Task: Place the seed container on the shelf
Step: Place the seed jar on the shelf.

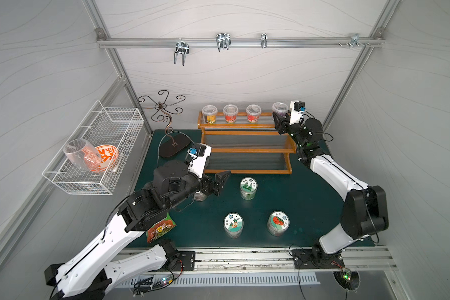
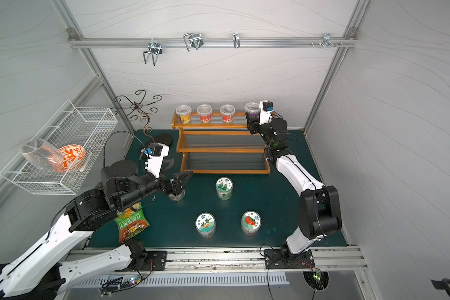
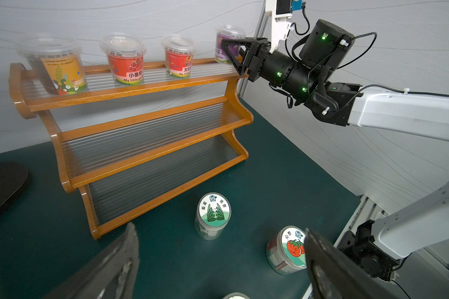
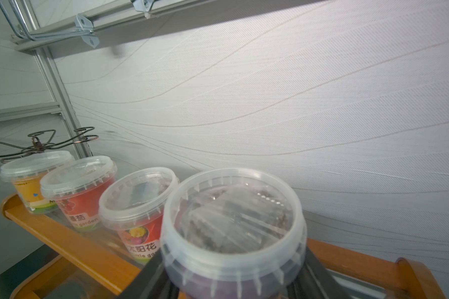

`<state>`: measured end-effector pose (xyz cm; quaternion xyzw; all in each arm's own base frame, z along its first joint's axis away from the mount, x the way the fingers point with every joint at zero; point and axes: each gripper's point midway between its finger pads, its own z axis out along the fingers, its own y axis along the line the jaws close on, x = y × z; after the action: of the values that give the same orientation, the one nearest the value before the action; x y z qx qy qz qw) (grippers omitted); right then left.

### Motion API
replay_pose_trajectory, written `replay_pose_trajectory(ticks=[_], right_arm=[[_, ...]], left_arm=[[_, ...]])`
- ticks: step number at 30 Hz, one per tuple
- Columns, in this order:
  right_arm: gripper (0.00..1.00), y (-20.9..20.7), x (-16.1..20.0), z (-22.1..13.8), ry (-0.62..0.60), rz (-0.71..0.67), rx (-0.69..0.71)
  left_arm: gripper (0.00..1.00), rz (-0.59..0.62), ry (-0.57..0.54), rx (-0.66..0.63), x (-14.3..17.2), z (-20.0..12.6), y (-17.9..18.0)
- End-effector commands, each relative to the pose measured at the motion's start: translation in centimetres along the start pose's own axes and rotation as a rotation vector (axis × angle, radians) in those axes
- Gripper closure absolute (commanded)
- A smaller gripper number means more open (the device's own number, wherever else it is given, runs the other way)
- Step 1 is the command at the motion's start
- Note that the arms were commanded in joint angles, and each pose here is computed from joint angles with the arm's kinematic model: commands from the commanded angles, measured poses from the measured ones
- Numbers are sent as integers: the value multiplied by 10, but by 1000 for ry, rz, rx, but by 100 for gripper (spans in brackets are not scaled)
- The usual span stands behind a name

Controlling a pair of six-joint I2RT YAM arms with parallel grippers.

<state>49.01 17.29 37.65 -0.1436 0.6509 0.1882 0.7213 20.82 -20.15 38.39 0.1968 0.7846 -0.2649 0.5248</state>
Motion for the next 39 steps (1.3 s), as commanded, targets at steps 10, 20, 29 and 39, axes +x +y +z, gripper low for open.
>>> replay_pose_trajectory(ticks=[10, 20, 29, 39], right_arm=[[38, -12, 24, 16, 35, -35, 29], [36, -12, 35, 22, 57, -65, 21], [13, -12, 32, 12, 66, -88, 29], [3, -5, 26, -13, 84, -106, 22]], left_arm=[[0, -4, -67, 13, -15, -10, -2], [0, -5, -64, 8, -12, -9, -1], [0, -11, -66, 5, -12, -10, 0], [0, -29, -64, 17, -11, -7, -2]])
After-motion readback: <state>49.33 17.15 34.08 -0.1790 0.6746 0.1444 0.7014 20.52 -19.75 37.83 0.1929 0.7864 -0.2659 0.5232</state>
